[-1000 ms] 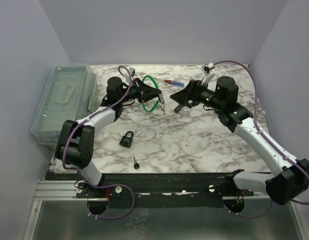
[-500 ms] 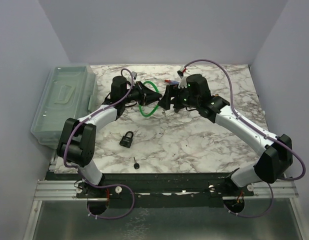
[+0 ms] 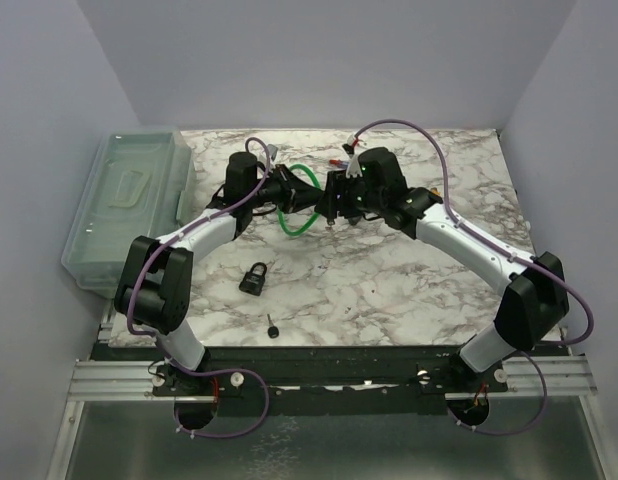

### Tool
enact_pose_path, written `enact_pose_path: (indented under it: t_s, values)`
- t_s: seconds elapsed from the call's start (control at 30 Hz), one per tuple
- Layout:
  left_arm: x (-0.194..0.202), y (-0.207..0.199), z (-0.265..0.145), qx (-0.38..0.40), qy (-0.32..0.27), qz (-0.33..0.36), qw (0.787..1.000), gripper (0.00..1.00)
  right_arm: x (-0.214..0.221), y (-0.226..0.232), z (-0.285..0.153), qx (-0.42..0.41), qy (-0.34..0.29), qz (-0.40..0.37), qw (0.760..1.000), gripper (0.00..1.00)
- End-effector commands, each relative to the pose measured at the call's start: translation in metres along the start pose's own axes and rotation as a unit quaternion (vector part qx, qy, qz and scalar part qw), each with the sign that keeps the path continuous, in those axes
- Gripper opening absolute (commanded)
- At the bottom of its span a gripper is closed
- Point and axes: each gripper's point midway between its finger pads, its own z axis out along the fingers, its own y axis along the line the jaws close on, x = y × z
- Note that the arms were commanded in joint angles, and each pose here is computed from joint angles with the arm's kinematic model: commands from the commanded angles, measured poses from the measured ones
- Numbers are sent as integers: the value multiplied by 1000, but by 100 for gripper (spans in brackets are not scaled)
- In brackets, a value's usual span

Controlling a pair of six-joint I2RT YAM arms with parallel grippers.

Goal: Unlock with the key

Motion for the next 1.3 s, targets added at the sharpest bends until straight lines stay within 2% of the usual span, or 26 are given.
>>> enact_pose_path:
  t_s: [0.0, 0.1, 0.23, 0.5, 0.6, 0.67, 0.77, 0.93, 1.1, 1.2, 1.27]
  values:
    - [-6, -18, 2, 16, -9, 30, 999, 0, 2, 0, 6, 9, 8, -9, 1000, 55]
    - [-5, -18, 2, 16, -8, 31, 999, 0, 5, -1, 8, 10, 10, -9, 1000, 50]
    - [-5, -19, 2, 16, -9, 34, 999, 0, 7, 0, 10, 10, 11, -7, 1000, 39]
    - [-2, -20, 3, 16, -3, 40, 999, 0, 20, 0, 12, 0, 16, 13, 1000, 1]
    - [-1, -20, 5, 15, 7, 45, 999, 0, 28, -3, 12, 2, 17, 27, 999, 0]
    - [-1, -18, 5, 8, 6, 47, 999, 7, 32, -6, 10, 8, 14, 39, 999, 0]
    - [-2, -17, 5, 1, 5, 57, 998, 32, 42, -17, 5, 32, 9, 62, 998, 0]
    - [6, -18, 9, -6, 19, 88, 996, 64, 64, -33, -7, 58, -4, 105, 993, 0]
    - [9, -25, 9, -16, 23, 136, 990, 73, 84, -52, -23, 93, -16, 132, 987, 0]
    - [8, -26, 10, -42, 12, 185, 982, 73, 92, -59, -31, 102, -18, 144, 984, 0]
    - [9, -22, 10, -68, 0, 225, 972, 70, 96, -64, -35, 105, -17, 153, 982, 0]
